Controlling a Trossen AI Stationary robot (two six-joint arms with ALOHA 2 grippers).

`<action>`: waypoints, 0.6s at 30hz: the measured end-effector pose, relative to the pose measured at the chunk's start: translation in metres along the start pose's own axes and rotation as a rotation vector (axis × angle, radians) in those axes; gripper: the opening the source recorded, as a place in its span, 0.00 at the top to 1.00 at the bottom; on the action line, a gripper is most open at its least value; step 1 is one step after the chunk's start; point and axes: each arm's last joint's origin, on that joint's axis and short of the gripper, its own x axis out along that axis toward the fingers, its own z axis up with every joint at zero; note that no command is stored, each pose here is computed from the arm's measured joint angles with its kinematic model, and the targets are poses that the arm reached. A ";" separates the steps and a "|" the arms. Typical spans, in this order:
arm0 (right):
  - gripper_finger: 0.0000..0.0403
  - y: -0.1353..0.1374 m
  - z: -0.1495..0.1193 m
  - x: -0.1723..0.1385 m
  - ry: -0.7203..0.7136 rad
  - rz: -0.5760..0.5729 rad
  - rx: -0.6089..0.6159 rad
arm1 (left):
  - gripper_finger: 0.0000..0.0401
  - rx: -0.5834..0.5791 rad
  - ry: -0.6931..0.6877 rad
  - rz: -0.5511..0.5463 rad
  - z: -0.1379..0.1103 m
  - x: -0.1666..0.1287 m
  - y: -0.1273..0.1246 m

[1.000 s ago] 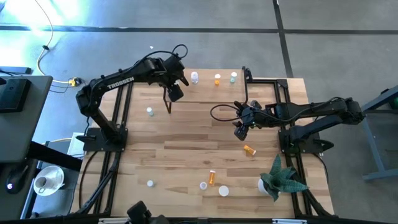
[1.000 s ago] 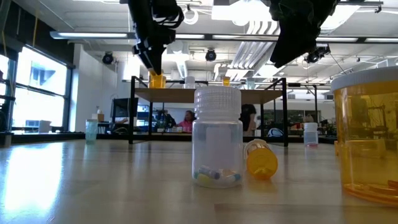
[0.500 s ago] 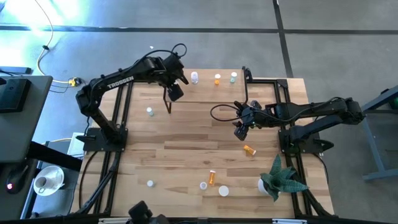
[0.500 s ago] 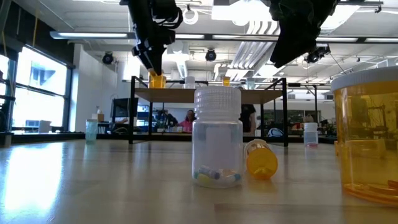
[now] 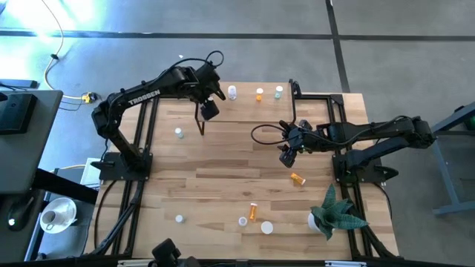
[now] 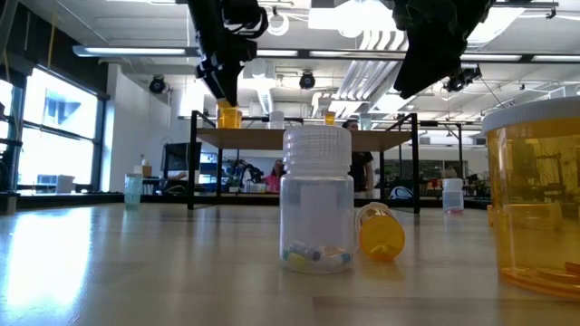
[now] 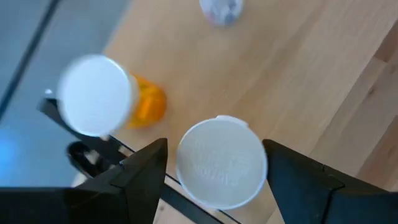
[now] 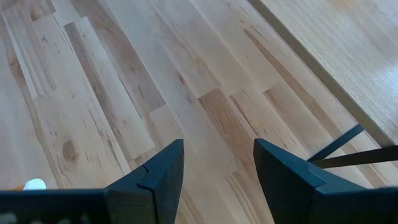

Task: Pick and place medicine bottles onto shelf by color
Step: Put the left large orange pill bottle on the shelf aligned with the other large orange pill bottle, then put the bottom transparent pill bottle on the shelf aligned with the other transparent pill bottle

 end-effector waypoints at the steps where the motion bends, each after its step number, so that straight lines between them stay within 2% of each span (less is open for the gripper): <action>1: 0.54 0.000 0.000 0.000 0.000 0.000 0.000 | 0.38 -0.001 -0.008 0.012 0.002 -0.004 0.001; 10: 0.54 0.000 0.000 0.000 0.007 0.014 0.000 | 0.38 -0.018 -0.053 0.012 0.009 -0.049 0.009; 18: 0.54 0.007 -0.002 -0.002 0.026 0.083 0.011 | 0.38 0.036 -0.055 -0.048 -0.007 -0.072 -0.008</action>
